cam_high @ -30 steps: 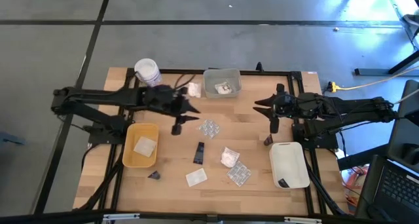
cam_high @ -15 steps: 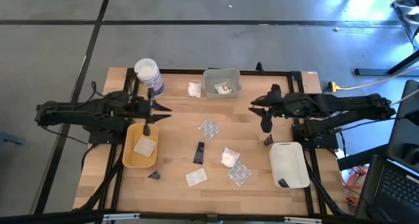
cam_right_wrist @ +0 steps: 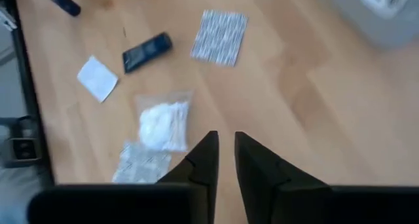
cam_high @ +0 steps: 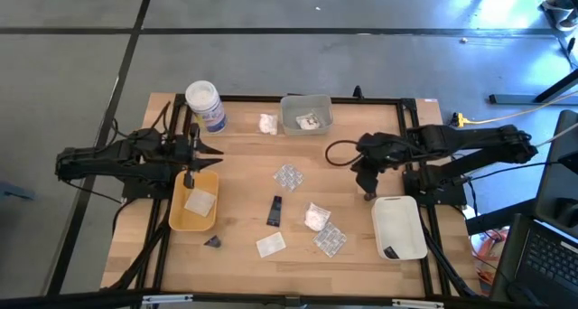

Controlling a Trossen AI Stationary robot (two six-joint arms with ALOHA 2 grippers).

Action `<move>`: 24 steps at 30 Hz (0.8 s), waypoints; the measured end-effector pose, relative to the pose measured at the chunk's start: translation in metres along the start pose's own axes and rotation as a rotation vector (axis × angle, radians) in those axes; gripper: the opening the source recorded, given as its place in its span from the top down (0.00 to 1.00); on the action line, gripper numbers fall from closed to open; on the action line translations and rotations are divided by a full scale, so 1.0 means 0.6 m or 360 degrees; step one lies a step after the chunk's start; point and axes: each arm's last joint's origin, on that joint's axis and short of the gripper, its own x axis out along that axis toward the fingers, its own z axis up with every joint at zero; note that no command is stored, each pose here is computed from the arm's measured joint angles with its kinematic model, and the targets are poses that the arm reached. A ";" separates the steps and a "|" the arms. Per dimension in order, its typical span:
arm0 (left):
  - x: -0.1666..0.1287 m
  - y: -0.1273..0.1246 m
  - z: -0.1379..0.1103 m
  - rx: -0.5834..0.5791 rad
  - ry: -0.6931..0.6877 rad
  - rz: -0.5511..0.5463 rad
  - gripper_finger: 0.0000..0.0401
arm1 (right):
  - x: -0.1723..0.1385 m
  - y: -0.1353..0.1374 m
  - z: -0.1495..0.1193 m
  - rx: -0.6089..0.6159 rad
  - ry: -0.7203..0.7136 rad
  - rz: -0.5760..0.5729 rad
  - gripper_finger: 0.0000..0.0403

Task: Pick & Place Travel size toiletries
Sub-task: Put the blue shaving cream into the white bin

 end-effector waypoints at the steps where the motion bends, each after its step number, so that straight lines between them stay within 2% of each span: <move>1: 0.000 0.000 -0.001 0.0000 0.0006 0.0000 0.80 | -0.003 0.000 -0.001 0.0033 0.0028 0.0012 0.88; 6: 0.000 0.000 -0.001 0.0000 0.0014 -0.0001 0.79 | -0.019 -0.001 -0.004 0.0202 0.0155 0.0028 0.91; 12: 0.000 0.000 -0.001 0.0000 0.0013 -0.0001 0.79 | -0.041 -0.004 -0.006 0.0442 0.0239 -0.0044 0.91; 19: 0.001 0.000 -0.001 0.0000 0.0013 -0.0001 0.79 | -0.037 -0.014 -0.019 0.0643 0.0395 -0.0285 0.99; 24: 0.001 0.000 -0.001 0.0000 0.0013 -0.0001 0.79 | -0.010 -0.008 -0.023 0.0671 0.0583 -0.0433 0.97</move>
